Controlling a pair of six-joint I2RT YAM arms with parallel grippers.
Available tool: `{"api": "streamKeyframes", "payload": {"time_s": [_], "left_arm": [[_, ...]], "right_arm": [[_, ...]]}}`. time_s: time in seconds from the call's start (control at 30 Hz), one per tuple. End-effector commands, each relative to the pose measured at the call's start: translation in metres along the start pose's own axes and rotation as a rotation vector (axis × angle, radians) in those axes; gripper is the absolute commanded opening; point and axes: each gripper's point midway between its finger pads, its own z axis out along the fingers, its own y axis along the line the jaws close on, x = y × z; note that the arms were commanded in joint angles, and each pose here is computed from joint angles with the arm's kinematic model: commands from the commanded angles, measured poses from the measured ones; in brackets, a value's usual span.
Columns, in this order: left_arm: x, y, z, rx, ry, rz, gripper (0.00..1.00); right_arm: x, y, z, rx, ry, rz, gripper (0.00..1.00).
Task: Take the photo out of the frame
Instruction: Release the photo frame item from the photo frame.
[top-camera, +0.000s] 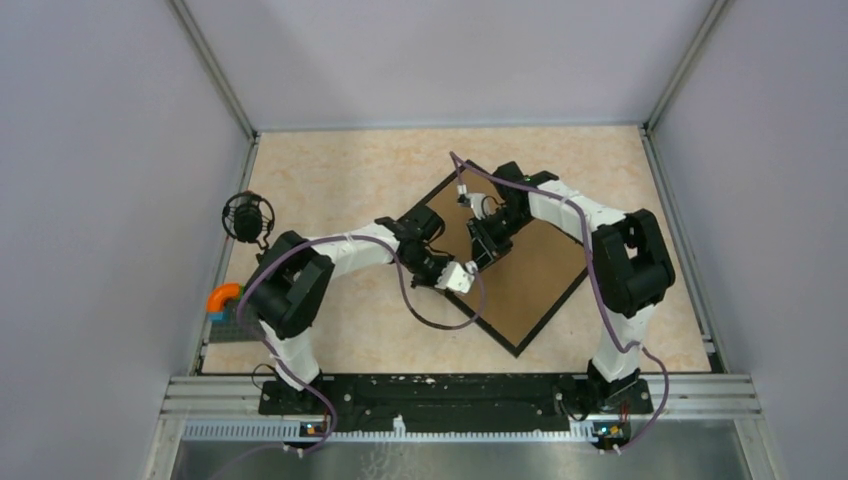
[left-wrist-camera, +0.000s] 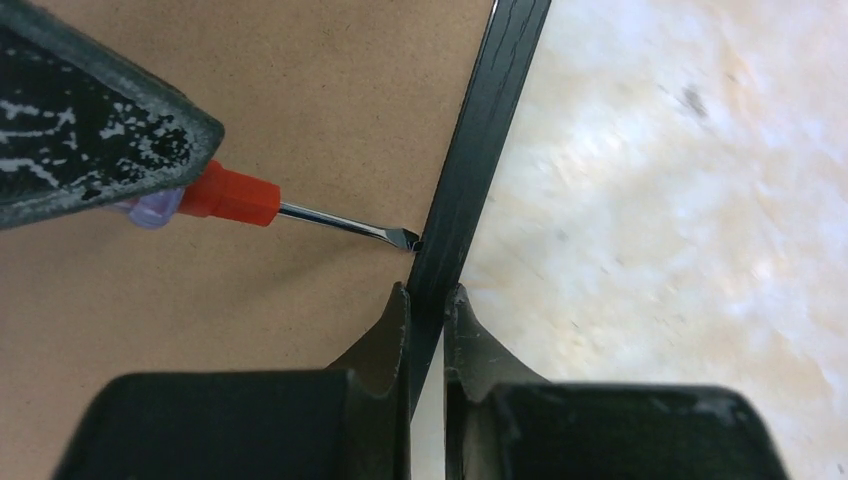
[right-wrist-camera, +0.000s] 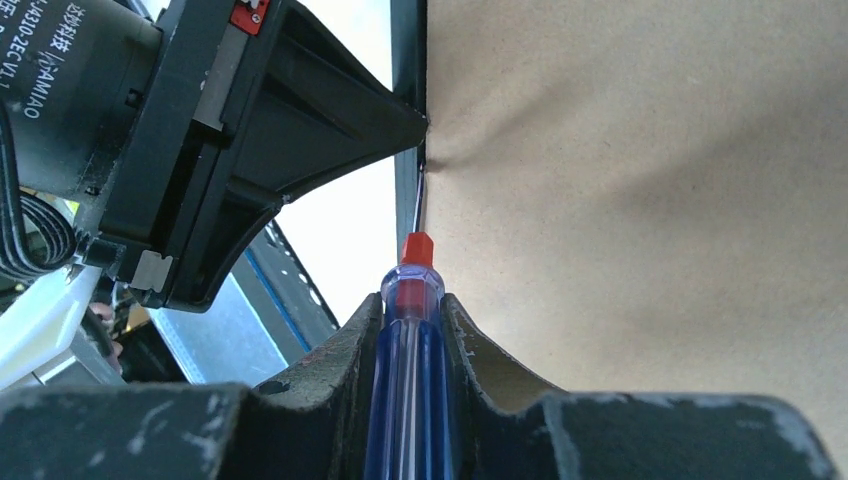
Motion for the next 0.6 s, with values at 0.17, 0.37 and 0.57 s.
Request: {"api": "streamKeyframes", "payload": {"time_s": [0.17,0.37,0.57], "left_arm": [[0.026,0.096,0.029,-0.318,0.098,-0.148,0.01],[0.034,0.107,0.03,-0.365,0.128,-0.195,0.0],[0.035,0.121,0.028,-0.41,0.132,-0.221,0.0]], "right_arm": [[0.012,0.005,-0.023,-0.094,0.08,-0.049,0.0],[0.015,0.028,-0.03,-0.158,0.07,-0.054,0.0],[0.033,0.06,-0.026,-0.22,0.11,-0.072,0.0]]}}
